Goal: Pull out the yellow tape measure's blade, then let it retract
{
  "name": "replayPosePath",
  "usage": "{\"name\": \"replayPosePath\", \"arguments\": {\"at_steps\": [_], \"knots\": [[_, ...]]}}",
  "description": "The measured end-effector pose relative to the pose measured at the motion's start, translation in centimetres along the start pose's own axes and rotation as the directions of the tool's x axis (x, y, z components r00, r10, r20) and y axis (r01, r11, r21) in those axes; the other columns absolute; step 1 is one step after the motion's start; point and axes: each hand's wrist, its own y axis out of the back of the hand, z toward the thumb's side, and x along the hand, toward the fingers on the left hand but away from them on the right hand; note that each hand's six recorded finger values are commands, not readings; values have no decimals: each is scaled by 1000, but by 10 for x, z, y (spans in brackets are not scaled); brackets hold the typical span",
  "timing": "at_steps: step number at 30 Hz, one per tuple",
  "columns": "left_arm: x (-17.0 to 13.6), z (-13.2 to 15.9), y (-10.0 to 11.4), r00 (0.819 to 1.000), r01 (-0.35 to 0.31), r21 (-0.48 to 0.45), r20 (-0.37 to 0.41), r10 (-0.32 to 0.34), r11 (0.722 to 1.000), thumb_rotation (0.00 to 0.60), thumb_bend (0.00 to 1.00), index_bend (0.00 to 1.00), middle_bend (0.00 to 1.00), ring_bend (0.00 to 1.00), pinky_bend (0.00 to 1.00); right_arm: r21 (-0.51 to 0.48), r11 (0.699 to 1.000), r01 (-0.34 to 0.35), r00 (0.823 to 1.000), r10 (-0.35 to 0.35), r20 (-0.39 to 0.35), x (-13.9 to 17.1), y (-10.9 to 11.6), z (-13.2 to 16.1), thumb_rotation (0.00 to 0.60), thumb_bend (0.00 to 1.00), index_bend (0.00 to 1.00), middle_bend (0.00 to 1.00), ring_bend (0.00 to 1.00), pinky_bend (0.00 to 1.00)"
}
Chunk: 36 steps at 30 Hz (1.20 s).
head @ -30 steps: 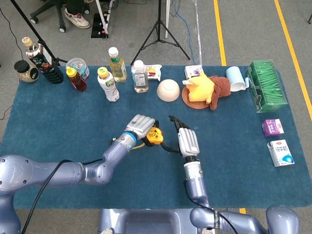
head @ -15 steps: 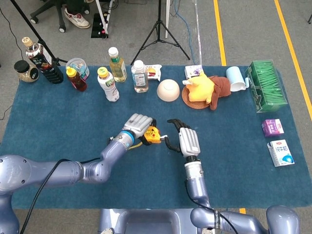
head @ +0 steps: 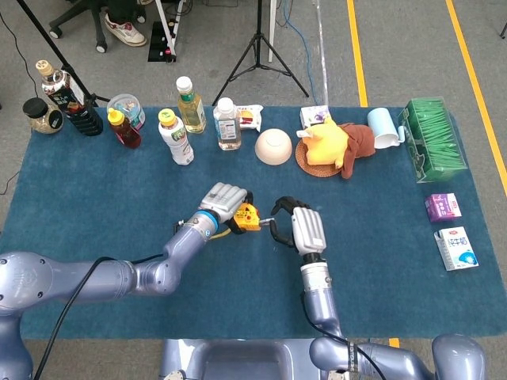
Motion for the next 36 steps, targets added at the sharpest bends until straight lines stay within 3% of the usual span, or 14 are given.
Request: {"name": "replayPosePath", "arguments": {"at_steps": [12,36], "knots": [[1,-4,1,1000,-4,17,-6,4,1000,579,323,615,479,415,494,-2,1000,4,1000,-4,4,0,2,-3,550,600,570,396,396,335],[-11,-33,4,999,-20,60,-33,22,998,588,324,615,479,415,494,4,999,44,999,-44,10,1,21,-16,547,610,573,399,408,342]]}}
